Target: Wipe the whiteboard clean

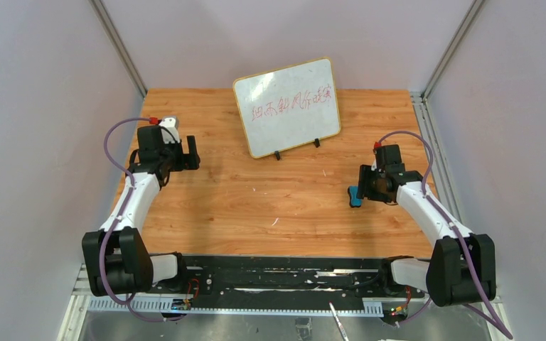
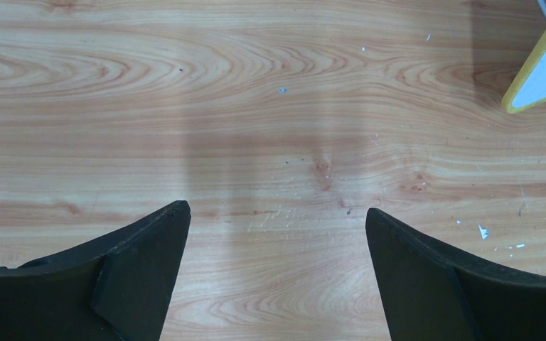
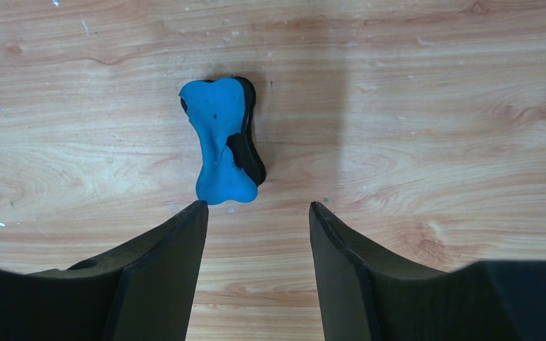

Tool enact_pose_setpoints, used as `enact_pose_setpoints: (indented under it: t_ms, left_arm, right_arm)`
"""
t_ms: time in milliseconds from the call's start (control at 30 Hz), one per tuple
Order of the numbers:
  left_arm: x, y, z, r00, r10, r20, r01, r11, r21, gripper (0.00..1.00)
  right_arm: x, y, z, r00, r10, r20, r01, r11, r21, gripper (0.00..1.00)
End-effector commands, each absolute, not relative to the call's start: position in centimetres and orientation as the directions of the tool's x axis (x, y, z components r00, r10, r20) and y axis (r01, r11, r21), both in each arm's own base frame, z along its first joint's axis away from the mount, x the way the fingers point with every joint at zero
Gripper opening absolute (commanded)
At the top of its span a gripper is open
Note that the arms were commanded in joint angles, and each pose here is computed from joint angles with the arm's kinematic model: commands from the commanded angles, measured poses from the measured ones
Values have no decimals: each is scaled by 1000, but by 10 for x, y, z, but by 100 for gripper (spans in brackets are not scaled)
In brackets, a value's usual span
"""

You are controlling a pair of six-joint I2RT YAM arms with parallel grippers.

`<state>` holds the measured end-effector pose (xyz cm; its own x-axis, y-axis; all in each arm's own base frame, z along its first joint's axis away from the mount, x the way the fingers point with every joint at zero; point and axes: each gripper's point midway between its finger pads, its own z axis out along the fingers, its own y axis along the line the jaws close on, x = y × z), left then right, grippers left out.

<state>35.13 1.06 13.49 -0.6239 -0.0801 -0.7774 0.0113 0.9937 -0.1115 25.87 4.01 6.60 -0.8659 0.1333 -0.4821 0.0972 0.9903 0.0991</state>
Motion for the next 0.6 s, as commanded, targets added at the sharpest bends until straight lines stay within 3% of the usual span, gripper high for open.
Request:
enact_pose_setpoints:
  t_ms: [0,567]
  left_arm:
    - [359,13,146,-605,-73,-793,11,995,-100,98]
    - [360,15,149,-606,-62,-793,12,996,-87,98]
  right_arm:
    - [265,43,75,-860,111,-499,70,993,100,56]
    - [271,55,62,-889,114,-444,62,990,130,53]
